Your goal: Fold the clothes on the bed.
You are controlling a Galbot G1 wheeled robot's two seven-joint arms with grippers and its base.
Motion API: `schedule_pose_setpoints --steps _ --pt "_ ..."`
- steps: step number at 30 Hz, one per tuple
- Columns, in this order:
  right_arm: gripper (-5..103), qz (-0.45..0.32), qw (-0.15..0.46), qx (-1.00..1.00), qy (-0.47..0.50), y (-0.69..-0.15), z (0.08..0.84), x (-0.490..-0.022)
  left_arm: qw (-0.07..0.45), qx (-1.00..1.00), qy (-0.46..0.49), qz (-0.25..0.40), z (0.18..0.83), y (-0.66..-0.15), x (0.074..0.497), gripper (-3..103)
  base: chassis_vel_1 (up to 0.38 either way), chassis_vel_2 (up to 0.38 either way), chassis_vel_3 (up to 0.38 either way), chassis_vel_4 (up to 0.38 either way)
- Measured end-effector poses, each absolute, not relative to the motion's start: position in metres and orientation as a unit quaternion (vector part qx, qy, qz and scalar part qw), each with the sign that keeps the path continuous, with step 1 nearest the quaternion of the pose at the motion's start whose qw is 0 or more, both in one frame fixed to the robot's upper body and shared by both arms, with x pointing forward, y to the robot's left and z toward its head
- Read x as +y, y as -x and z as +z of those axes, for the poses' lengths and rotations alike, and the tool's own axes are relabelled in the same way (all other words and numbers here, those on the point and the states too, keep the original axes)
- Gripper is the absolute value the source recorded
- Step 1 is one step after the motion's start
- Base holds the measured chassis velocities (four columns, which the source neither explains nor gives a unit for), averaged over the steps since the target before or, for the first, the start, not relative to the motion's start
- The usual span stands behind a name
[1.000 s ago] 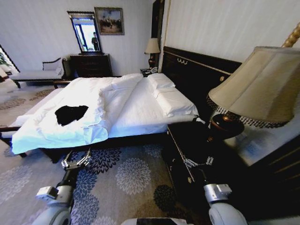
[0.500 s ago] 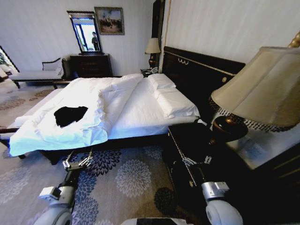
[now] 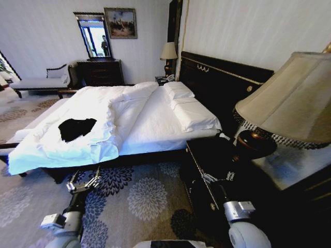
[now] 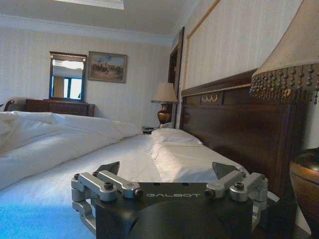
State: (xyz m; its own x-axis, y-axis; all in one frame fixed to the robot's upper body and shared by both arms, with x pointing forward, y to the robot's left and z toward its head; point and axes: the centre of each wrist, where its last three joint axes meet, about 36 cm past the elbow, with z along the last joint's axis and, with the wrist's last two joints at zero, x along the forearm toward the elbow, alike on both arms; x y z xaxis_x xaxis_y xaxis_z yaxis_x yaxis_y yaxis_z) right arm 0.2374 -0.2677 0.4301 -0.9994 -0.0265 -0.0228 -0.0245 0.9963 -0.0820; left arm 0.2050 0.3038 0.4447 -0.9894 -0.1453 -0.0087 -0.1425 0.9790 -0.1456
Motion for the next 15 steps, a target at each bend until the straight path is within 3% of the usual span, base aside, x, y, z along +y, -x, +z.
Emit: schedule_pose_setpoints --steps 15 --pt "100 -0.046 0.003 0.999 0.015 -0.222 0.431 -0.258 0.003 0.993 0.070 -0.091 0.439 -0.201 0.305 100 -0.013 0.011 0.004 -0.013"
